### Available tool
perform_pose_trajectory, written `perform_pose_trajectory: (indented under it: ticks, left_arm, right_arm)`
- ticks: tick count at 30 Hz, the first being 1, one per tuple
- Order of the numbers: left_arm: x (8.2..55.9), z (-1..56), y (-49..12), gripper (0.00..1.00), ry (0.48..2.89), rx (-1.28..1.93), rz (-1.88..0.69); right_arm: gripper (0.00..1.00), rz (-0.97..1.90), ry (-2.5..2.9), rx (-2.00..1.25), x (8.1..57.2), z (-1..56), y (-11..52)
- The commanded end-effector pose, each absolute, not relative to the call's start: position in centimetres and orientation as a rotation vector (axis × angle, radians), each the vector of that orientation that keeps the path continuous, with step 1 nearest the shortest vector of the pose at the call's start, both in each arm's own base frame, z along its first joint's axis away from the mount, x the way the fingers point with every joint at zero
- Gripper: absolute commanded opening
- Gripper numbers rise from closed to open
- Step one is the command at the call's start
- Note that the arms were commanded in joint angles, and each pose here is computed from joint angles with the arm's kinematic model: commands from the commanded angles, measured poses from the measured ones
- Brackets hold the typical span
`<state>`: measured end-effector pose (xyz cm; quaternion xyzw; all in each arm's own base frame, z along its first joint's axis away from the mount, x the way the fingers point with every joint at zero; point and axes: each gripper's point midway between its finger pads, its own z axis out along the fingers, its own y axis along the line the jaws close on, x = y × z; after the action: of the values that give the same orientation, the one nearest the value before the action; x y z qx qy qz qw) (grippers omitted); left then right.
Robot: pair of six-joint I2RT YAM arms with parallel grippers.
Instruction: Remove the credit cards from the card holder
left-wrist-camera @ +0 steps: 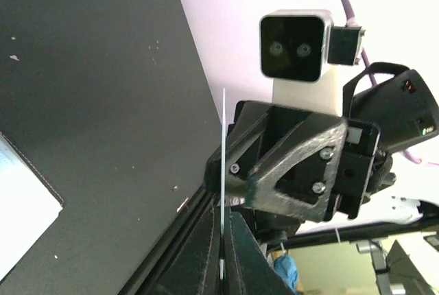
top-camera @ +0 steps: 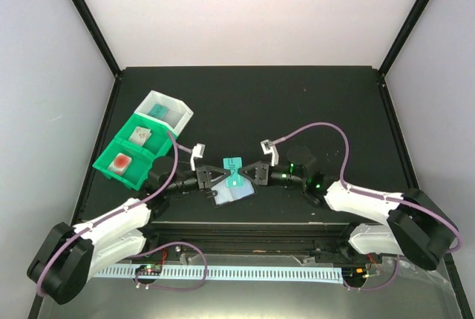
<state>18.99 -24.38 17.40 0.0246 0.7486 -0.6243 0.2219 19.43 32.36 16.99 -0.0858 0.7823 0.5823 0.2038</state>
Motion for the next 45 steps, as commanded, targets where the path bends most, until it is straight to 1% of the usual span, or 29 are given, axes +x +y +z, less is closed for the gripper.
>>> perform_pose_trajectory:
  ticks: [1,2,7,10,12,17,21,24,30,33,39,41,43,45]
  left_arm:
    - [17.6,19.0,-24.9,0.01,2.015,0.236,-1.762]
    - [17.3,19.1,-24.9,0.02,2.017,0.266,-1.761]
    - [16.0,19.6,-25.0,0.01,2.010,0.410,-1.737]
    - [15.1,19.7,-25.0,0.02,2.012,0.516,-1.729]
    - [14.4,19.6,-25.1,0.02,2.034,0.581,-1.731]
    - [13.2,19.7,-25.2,0.02,2.048,0.681,-1.757]
    - [13.2,19.6,-25.2,0.02,2.044,0.678,-1.771]
    - [13.2,19.5,-25.3,0.02,2.045,0.679,-1.786]
    - [12.9,19.5,-25.3,0.02,2.041,0.684,-1.801]
    - [12.9,19.6,-25.3,0.02,2.035,0.687,-1.800]
    - [13.0,19.3,-25.3,0.02,2.050,0.678,-1.795]
    - [13.1,19.2,-25.2,0.02,2.058,0.669,-1.788]
    - [13.2,19.2,-25.2,0.05,2.065,0.656,-1.779]
    - [13.4,19.3,-25.2,0.14,2.071,0.639,-1.767]
  right_arm:
    - [0.25,1.566,2.087,-0.458,18.4,19.4,32.2]
    - [0.30,1.539,2.080,-0.499,18.1,19.8,32.0]
    - [0.45,1.405,2.066,-0.690,17.2,21.2,31.1]
    - [0.53,1.341,2.076,-0.788,16.6,21.7,30.6]
    - [0.56,1.320,2.086,-0.858,16.1,22.0,30.5]
    - [0.56,1.290,2.103,-1.008,15.4,22.4,30.8]
    - [0.54,1.287,2.126,-1.081,15.2,22.2,31.1]
    - [0.52,1.307,2.140,-1.097,15.2,21.7,31.5]
    - [0.52,1.331,2.172,-1.092,15.6,20.9,32.2]
    - [0.44,1.361,2.168,-1.106,15.4,20.8,32.5]
    - [0.16,1.414,2.168,-1.097,15.2,20.5,32.9]
    - [0.09,1.437,2.158,-1.090,15.1,20.7,33.0]
    - [0.03,1.454,2.145,-1.086,15.0,20.9,33.0]
    - [0.01,1.457,2.143,-1.071,15.0,21.1,33.0]
